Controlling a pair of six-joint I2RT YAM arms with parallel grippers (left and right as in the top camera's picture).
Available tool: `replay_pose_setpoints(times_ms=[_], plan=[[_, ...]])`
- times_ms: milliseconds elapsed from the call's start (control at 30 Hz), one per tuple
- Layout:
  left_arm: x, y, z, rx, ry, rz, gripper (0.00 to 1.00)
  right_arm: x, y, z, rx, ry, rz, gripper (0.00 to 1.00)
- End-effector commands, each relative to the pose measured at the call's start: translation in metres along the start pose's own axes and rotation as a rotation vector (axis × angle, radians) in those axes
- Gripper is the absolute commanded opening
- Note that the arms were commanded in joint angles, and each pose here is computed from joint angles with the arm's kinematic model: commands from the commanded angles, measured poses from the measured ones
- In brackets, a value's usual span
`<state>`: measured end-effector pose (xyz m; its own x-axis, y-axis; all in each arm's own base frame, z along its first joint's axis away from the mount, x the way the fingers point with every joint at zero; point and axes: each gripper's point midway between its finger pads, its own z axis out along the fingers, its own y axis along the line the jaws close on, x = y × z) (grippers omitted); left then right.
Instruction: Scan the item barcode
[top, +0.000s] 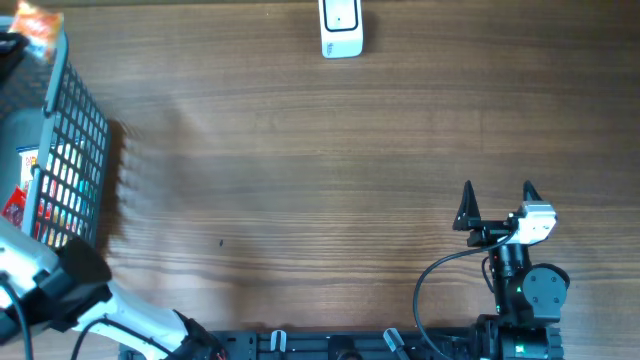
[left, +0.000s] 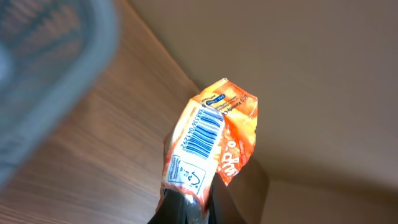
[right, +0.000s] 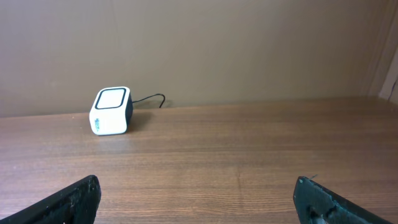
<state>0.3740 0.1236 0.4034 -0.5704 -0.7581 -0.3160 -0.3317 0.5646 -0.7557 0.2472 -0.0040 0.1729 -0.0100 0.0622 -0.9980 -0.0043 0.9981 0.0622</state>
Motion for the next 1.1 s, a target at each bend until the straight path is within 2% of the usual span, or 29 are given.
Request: replay_pose_setpoints(times_ms=[0,100,233,333,433,467,533,567,633,667,700,733,767,800,867,900,933,967,1067], plan=[[0.059,-0.035,0.033,-0.045,0.15,0.169,0.04,-0.002,-0.003,0.0,0.016,-0.009,-0.008,1.0],[0.124,-0.037,0.093,-0.205,0.332,0.308,0.04,-0.002,-0.003,0.0,0.016,-0.009,-0.008,1.0],[0.218,0.001,0.164,-0.449,0.59,0.463,0.04,-0.002,-0.003,0.0,0.016,-0.009,-0.009,1.0],[0.292,0.037,0.219,-0.512,0.733,0.486,0.04,-0.002,-0.003,0.0,0.016,-0.009,-0.008,1.0],[0.341,0.074,0.251,-0.55,0.775,0.468,0.04,-0.002,-0.003,0.0,0.016,-0.009,-0.009,1.0],[0.355,0.083,0.256,-0.553,0.793,0.481,0.09,-0.002,-0.003,0.0,0.016,-0.009,-0.009,1.0],[0.368,0.087,0.258,-0.548,0.812,0.51,0.29,-0.002,-0.003,0.0,0.016,-0.009,-0.008,1.0],[0.368,0.085,0.258,-0.542,0.81,0.514,0.7,-0.002,-0.003,0.0,0.016,-0.009,-0.009,1.0],[0.358,0.073,0.255,-0.511,0.808,0.537,0.71,-0.002,-0.003,0.0,0.016,-0.009,-0.009,1.0],[0.342,0.06,0.245,-0.499,0.808,0.561,0.64,-0.002,-0.003,0.0,0.016,-0.009,-0.008,1.0],[0.313,0.041,0.228,-0.501,0.778,0.559,0.64,-0.002,-0.003,0.0,0.016,-0.009,-0.009,1.0],[0.284,0.022,0.21,-0.493,0.732,0.553,0.7,-0.002,-0.003,0.0,0.016,-0.009,-0.009,1.0],[0.248,0.001,0.186,-0.483,0.647,0.54,1.0,-0.002,-0.003,0.0,0.016,-0.009,-0.008,1.0],[0.218,-0.014,0.164,-0.472,0.558,0.531,1.0,-0.002,-0.003,0.0,0.016,-0.009,-0.008,1.0],[0.136,-0.053,0.108,-0.362,0.248,0.545,1.0,-0.002,-0.003,0.0,0.016,-0.009,-0.008,1.0],[0.104,-0.058,0.079,-0.35,0.114,0.494,1.0,-0.002,-0.003,0.0,0.016,-0.009,-0.009,1.0],[0.086,-0.057,0.059,-0.35,0.034,0.451,1.0,-0.002,-0.003,0.0,0.016,-0.009,-0.008,1.0],[0.048,-0.046,0.013,-0.371,-0.131,0.355,1.0,-0.002,-0.003,0.0,0.016,-0.009,-0.008,1.0],[-0.019,0.034,-0.092,-0.561,-0.423,0.11,1.0,-0.002,-0.003,0.0,0.016,-0.009,-0.009,1.0]])
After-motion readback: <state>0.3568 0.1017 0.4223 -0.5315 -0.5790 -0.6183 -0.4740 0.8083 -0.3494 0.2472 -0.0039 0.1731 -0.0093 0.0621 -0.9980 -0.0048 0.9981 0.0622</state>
